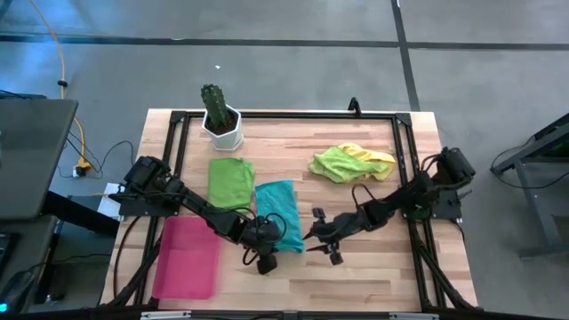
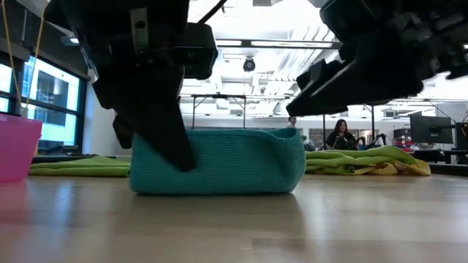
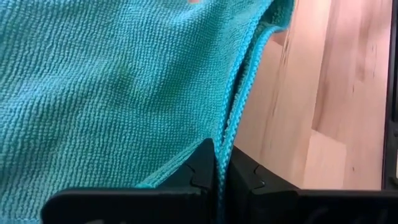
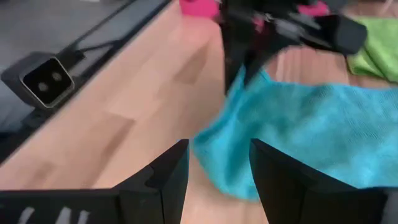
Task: Roll microfiber towels into tight, uniform cylinder then place into a basket
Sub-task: Roll the blue towel
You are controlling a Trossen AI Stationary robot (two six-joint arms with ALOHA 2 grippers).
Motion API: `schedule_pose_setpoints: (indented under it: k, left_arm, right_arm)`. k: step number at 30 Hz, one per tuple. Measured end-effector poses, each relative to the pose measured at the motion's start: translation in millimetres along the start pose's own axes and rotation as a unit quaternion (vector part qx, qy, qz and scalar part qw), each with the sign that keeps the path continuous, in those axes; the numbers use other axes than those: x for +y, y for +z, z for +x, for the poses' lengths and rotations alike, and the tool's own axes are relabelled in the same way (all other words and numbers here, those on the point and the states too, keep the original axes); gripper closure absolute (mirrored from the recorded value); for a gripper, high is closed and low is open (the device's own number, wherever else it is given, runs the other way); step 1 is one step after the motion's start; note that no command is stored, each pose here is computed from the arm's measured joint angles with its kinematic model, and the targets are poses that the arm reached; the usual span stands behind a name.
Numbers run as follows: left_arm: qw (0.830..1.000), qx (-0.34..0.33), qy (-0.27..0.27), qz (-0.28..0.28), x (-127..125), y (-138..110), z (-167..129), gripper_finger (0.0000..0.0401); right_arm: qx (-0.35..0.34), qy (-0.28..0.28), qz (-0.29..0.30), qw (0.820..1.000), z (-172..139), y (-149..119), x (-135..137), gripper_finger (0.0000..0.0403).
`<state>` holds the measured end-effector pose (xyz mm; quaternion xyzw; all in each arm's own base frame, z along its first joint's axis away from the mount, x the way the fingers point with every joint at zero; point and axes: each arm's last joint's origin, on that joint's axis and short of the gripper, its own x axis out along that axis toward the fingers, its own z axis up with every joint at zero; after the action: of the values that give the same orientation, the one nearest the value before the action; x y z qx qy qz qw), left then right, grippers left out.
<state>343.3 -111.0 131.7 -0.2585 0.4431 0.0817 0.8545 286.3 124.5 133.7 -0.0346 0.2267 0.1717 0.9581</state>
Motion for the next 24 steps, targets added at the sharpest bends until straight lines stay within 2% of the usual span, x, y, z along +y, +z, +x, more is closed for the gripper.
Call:
schedule_pose_setpoints:
  k: [5,10,18,24]
  left_arm:
    - [1.000,-0.025,-0.011,-0.008,0,7,0,0.0392]
    - [0.999,-0.036,-0.015,-0.014,2,12,0,0.0392]
    - [0.999,-0.028,-0.022,-0.015,2,12,1,0.0392]
    - [0.999,-0.026,-0.021,-0.015,2,12,1,0.0392]
  right_arm:
    - [0.015,-0.047,-0.031,0.998,5,-10,7,0.0242]
    - [0.018,-0.055,-0.017,0.998,12,-18,7,0.0242]
    - [-0.004,-0.063,0.008,0.998,13,-15,6,0.0242]
    - [-0.001,-0.065,0.026,0.998,13,-16,5,0.0276]
